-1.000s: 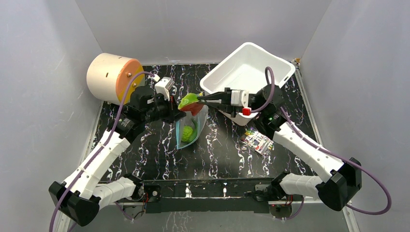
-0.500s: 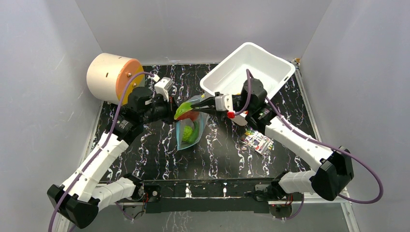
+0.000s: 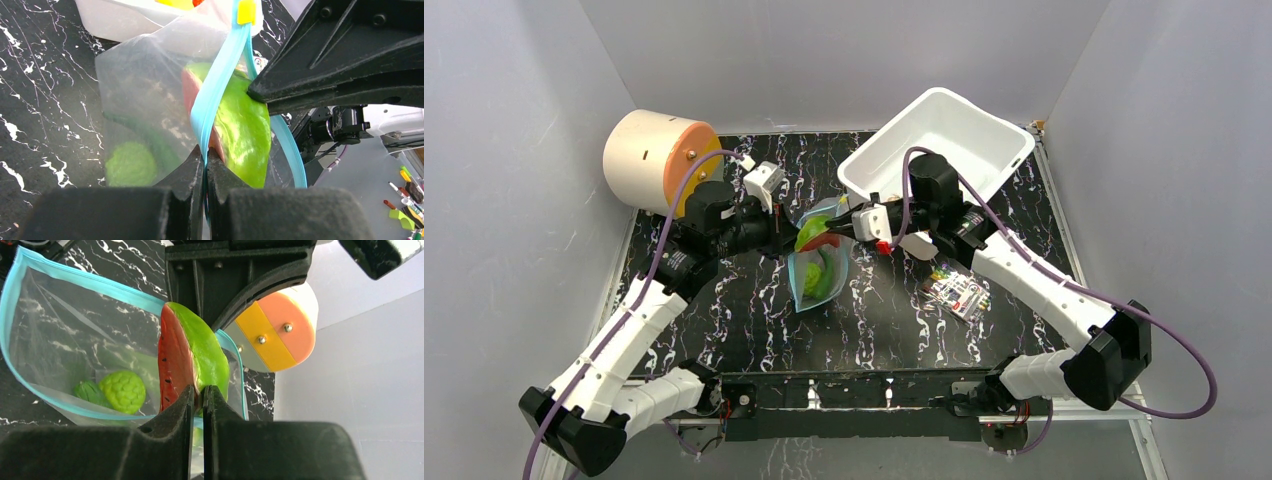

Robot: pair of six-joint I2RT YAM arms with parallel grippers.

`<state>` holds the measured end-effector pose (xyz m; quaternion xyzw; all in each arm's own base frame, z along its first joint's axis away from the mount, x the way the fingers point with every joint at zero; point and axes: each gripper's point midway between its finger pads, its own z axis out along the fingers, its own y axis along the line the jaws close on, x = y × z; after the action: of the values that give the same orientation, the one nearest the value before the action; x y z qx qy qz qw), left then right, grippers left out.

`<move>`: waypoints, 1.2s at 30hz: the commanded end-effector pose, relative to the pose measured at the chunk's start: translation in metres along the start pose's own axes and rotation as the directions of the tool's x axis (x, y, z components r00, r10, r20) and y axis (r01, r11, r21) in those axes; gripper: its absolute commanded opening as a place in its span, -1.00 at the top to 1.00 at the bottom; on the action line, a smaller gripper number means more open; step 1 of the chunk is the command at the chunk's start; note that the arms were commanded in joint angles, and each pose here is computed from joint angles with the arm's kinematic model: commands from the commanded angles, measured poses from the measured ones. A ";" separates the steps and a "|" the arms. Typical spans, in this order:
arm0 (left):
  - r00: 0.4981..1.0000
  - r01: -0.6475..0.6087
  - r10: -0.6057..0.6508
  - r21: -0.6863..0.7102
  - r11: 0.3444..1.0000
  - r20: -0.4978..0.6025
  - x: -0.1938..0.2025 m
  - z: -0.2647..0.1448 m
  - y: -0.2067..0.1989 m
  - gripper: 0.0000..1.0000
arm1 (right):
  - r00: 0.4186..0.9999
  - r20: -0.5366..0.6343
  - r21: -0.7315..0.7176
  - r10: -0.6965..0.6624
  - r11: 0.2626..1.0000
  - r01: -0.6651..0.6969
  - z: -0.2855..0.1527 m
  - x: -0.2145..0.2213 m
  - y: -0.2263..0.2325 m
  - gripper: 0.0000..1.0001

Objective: Place the food in the zip-top bag and seal the zipper
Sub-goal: Place the fake fruit in the zipper food storage bag, then pick up the fake fruit from the bin.

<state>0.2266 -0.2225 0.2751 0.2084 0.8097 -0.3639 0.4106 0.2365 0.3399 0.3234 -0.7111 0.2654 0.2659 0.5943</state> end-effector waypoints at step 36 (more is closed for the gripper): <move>0.967 -0.168 0.241 -0.521 0.837 0.076 -0.007 -0.024 0.103 1.00 | 0.549 0.325 0.912 0.770 -0.102 -0.397 -0.126 0.088 -0.118 0.04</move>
<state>0.2764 -0.1511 0.2426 0.1650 0.8253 -0.1418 0.5212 0.3652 0.2630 0.3979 -0.1252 0.6701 0.2555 0.6856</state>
